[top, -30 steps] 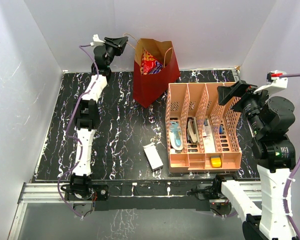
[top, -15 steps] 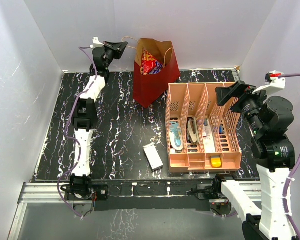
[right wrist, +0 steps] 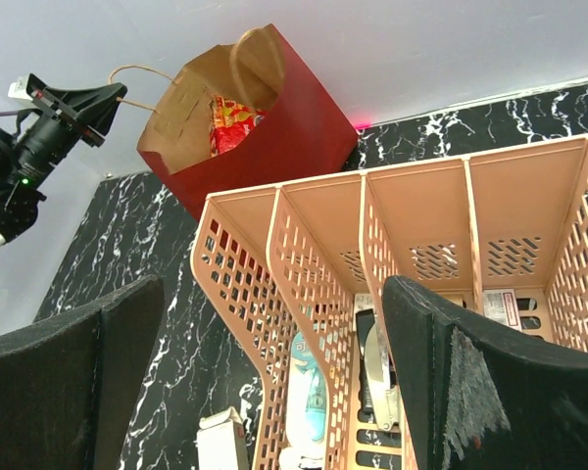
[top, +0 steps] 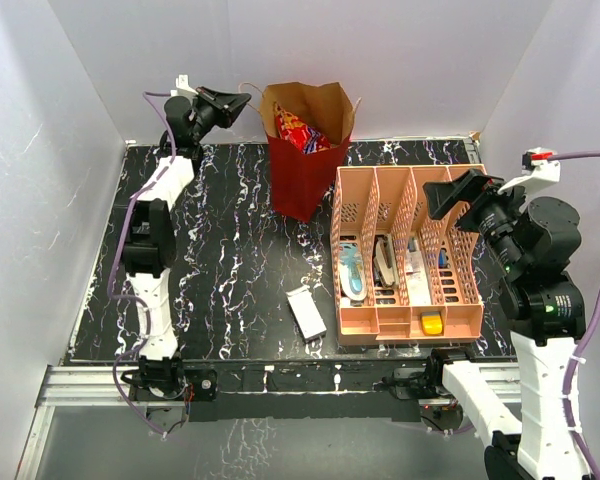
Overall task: Take the snacks out of the paper bag
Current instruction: Move the paper bag to the center of the board, then adjust the paper bag at the center of the board.
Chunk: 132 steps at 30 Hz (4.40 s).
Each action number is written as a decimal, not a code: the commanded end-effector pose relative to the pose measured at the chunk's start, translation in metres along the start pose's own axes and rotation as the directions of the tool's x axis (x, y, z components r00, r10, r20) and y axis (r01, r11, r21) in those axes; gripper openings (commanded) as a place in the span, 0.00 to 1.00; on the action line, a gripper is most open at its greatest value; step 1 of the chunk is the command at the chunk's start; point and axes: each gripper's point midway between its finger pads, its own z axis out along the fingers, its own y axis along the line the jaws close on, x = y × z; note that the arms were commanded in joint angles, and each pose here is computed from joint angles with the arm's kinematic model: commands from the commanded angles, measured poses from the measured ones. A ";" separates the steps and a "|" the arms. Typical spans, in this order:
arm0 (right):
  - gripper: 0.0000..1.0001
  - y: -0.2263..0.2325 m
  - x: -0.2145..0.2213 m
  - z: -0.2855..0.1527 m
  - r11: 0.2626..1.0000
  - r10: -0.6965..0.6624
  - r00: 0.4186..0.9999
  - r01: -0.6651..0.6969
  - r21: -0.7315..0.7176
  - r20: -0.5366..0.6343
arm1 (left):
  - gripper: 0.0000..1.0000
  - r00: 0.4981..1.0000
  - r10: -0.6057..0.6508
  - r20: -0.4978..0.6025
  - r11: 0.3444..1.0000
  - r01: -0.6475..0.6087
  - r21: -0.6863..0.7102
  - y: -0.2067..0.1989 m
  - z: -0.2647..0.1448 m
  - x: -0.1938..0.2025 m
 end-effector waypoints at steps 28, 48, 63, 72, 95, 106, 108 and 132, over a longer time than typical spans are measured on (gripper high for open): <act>0.98 0.128 -0.007 0.147 0.837 0.111 0.978 -0.188 -0.514 -0.177 | 0.00 0.959 0.266 -0.102 0.934 -0.282 -0.218 -0.087 -0.198 0.038; 0.86 0.159 0.081 0.313 0.911 -0.232 0.960 0.158 -0.381 -0.155 | 0.00 0.953 0.271 -0.137 0.882 -0.303 -0.361 -0.074 -0.239 0.055; 0.83 0.187 0.067 0.289 0.897 -0.118 0.974 0.020 -0.441 -0.195 | 0.00 0.955 0.229 -0.187 0.882 -0.285 -0.376 -0.055 -0.245 0.073; 0.98 0.172 0.046 0.255 0.927 -0.036 0.973 -0.052 -0.371 -0.226 | 0.00 0.956 0.203 -0.211 0.890 -0.270 -0.366 -0.057 -0.244 0.078; 0.56 0.189 0.079 0.316 0.833 -0.074 0.978 -0.047 -0.552 -0.195 | 0.00 0.948 0.169 -0.269 0.879 -0.269 -0.394 -0.040 -0.250 0.095; 0.13 0.198 0.068 0.339 0.828 -0.037 0.986 -0.060 -0.558 -0.161 | 0.03 0.945 0.187 -0.267 0.870 -0.285 -0.402 -0.041 -0.250 0.091; 0.09 0.196 0.056 0.340 0.839 -0.042 0.992 -0.029 -0.543 -0.118 | 0.10 0.946 0.183 -0.268 0.870 -0.283 -0.403 -0.040 -0.250 0.091; 0.08 0.184 0.012 0.367 0.583 -0.092 0.981 0.194 -0.789 0.173 | 0.70 0.922 0.252 -0.293 0.869 -0.349 -0.351 -0.059 -0.259 0.097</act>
